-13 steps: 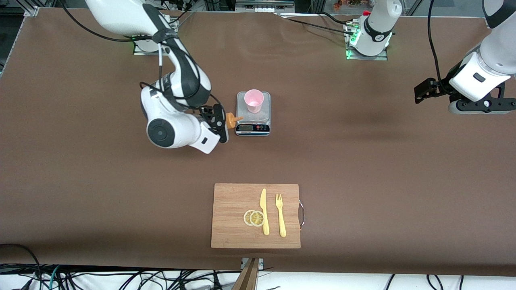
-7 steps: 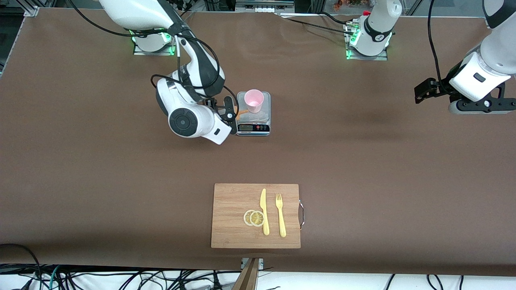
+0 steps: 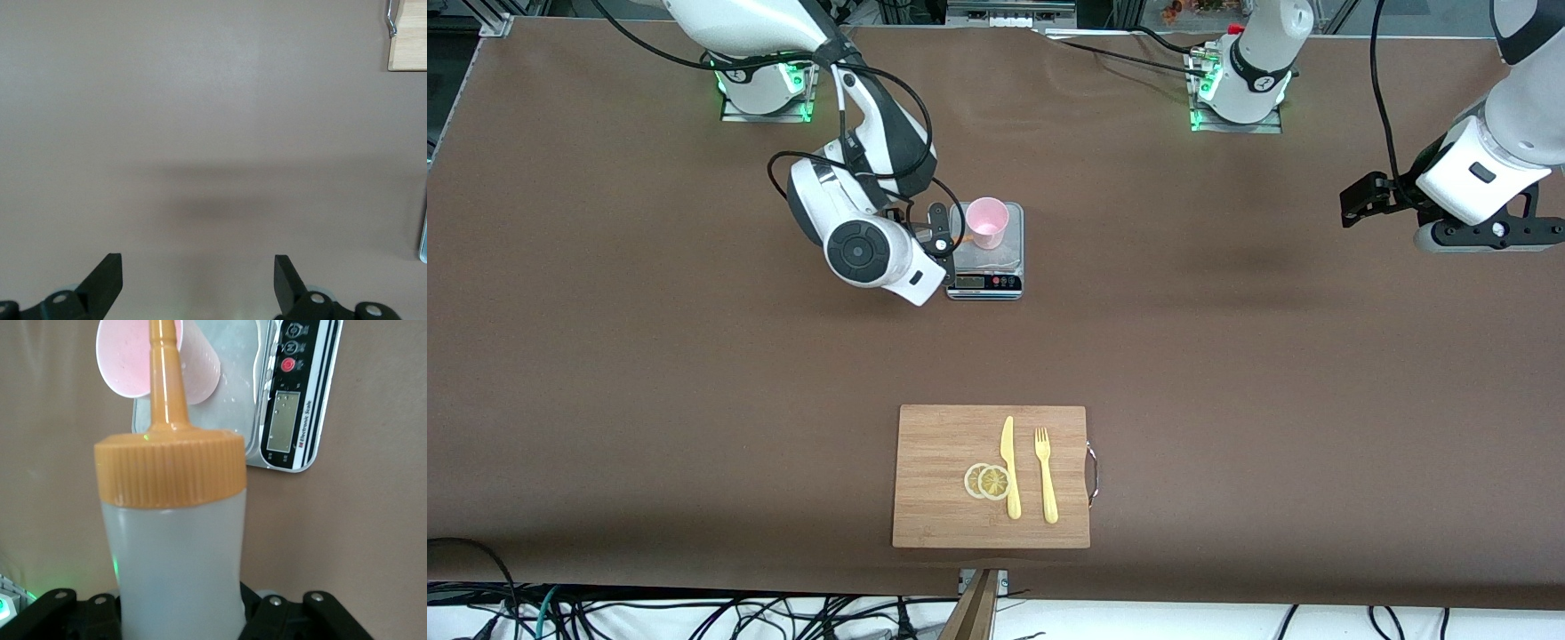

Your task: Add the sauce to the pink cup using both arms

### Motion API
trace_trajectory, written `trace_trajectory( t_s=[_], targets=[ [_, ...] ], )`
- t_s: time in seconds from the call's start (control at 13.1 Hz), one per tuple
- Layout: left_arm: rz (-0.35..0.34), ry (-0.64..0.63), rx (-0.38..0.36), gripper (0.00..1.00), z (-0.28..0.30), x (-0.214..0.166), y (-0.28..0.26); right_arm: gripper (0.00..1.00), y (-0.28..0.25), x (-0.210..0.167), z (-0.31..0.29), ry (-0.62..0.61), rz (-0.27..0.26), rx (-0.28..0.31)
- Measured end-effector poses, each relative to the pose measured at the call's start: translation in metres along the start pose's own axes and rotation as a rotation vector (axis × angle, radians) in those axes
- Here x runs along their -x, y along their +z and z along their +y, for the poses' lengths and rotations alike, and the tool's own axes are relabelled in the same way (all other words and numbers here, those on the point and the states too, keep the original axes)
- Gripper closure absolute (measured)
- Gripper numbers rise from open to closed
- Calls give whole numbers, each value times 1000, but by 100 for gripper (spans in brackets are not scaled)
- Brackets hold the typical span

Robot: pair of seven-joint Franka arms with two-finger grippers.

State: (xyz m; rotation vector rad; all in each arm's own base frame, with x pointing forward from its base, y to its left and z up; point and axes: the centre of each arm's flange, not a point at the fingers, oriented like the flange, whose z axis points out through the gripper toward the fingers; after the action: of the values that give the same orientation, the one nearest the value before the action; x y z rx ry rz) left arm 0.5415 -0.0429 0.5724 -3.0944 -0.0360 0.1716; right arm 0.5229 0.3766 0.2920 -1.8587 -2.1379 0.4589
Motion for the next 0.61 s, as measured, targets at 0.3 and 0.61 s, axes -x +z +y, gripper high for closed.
trace_trajectory(
  t_s=[0.3, 0.61],
  targets=[
    [0, -1, 0, 0, -1, 0, 0, 69, 8, -16, -9, 19, -52, 8],
    [-1, -3, 0, 0, -1, 0, 0, 69, 12, -28, -16, 28, -81, 18]
  ],
)
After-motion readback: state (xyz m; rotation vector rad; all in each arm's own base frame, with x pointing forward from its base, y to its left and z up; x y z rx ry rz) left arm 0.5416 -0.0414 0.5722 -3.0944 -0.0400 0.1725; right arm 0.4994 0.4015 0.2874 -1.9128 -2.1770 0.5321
